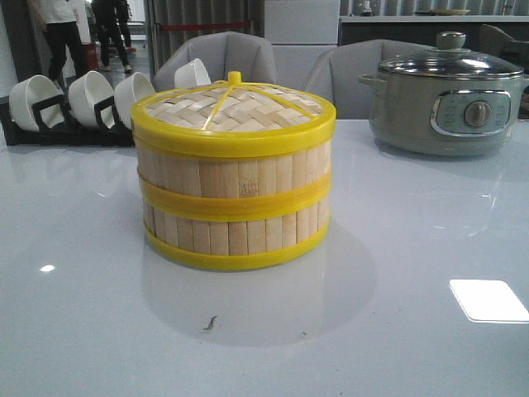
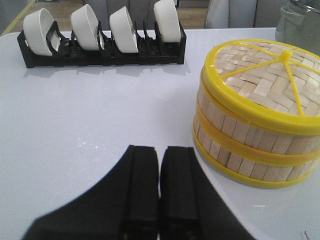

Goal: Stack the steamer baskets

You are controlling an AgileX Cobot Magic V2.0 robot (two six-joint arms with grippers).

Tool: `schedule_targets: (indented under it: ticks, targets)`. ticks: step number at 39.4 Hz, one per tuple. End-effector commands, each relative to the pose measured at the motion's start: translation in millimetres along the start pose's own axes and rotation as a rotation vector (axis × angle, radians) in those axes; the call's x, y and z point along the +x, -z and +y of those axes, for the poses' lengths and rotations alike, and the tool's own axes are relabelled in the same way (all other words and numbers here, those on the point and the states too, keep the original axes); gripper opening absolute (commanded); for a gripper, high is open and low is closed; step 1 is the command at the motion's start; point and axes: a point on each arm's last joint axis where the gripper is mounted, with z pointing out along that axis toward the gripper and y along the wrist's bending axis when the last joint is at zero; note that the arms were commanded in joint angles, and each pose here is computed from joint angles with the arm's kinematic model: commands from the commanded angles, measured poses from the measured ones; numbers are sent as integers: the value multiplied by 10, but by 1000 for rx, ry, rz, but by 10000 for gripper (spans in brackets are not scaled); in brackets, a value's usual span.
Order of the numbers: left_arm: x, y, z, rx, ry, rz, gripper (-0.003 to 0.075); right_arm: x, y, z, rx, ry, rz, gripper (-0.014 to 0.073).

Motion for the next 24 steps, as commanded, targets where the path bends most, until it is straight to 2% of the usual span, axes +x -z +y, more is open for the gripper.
schedule_targets:
  ticks: [1,13,19,24]
  targets:
    - [-175,33,2,-12,-37,-117,88,-162,29,1,4,-5,-103,51]
    - [-254,56,8,-23,-59,-211,88,-162,29,1,4,-5,-103,51]
    - [-292,224,36,-53,-60,-332,88,-162,29,1,4,-5,-103,51]
    - [-192,396,69,-91,-52,-447,88,-162,29,1,4,-5,-103,51]
